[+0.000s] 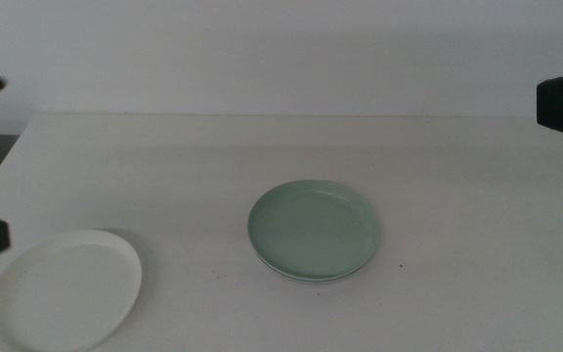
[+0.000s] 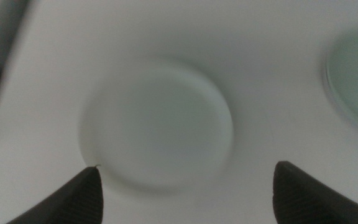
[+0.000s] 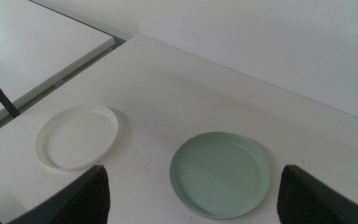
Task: Stack the three bowls on top of each other.
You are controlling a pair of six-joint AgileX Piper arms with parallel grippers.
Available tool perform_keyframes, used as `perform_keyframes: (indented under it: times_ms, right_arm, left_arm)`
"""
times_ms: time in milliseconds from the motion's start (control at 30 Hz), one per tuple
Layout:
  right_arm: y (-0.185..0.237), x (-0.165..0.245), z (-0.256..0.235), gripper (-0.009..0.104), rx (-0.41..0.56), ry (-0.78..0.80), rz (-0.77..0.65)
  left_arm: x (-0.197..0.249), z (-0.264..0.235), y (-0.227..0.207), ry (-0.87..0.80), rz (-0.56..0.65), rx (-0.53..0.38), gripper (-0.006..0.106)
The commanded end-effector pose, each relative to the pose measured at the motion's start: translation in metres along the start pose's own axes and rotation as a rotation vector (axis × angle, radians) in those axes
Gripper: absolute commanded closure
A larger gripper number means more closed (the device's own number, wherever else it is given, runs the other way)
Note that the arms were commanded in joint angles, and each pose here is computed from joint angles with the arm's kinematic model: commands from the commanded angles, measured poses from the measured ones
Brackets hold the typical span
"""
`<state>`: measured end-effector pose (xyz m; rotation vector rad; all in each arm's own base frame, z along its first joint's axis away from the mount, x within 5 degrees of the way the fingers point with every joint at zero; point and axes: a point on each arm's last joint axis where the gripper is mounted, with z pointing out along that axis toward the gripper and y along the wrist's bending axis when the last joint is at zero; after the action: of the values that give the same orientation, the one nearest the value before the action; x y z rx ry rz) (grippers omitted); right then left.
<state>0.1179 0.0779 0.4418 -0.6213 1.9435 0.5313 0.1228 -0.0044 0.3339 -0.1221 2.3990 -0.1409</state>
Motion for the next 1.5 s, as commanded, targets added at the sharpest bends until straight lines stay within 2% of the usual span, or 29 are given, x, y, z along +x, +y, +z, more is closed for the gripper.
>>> perform_keyframes:
  times_ms: [0,267,500,567,667,900,1067,1200,1467]
  right_arm:
    - [0.0,0.0,-0.001,0.002,0.002,-0.016,-0.001]
    - [0.0,0.0,-0.001,0.002,0.002,-0.016,0.001]
    - [0.0,0.0,-0.001,0.002,0.002,-0.016,0.001]
    - [0.0,0.0,-0.001,0.002,0.002,-0.016,0.001]
    - [0.0,0.0,-0.001,0.002,0.002,-0.016,0.001]
    - [0.0,0.0,-0.001,0.002,0.002,-0.016,0.001]
    - [0.0,0.0,-0.001,0.002,0.002,-0.016,0.001]
    - [0.0,0.0,-0.001,0.002,0.002,-0.016,0.001]
    - [0.0,0.0,-0.001,0.002,0.002,-0.016,0.001]
  left_arm:
    - [-0.008,0.003,-0.004,0.148,-0.025,0.025,0.007]
    - [-0.035,0.033,-0.003,0.086,-0.037,0.017,0.007]
    - [-0.058,0.044,-0.003,-0.114,-0.053,0.027,0.007]
    - [-0.057,0.044,-0.004,-0.108,-0.047,0.038,0.007]
    - [-0.054,0.057,0.0,-0.014,-0.002,0.009,0.007]
    - [-0.065,0.098,0.049,0.233,-0.126,-0.11,0.007]
    - [-0.067,0.128,0.082,0.273,-0.186,-0.059,0.007]
    - [-0.06,0.156,0.095,0.351,-0.133,-0.056,0.007]
    - [-0.033,0.218,0.113,0.541,-0.173,-0.031,0.007]
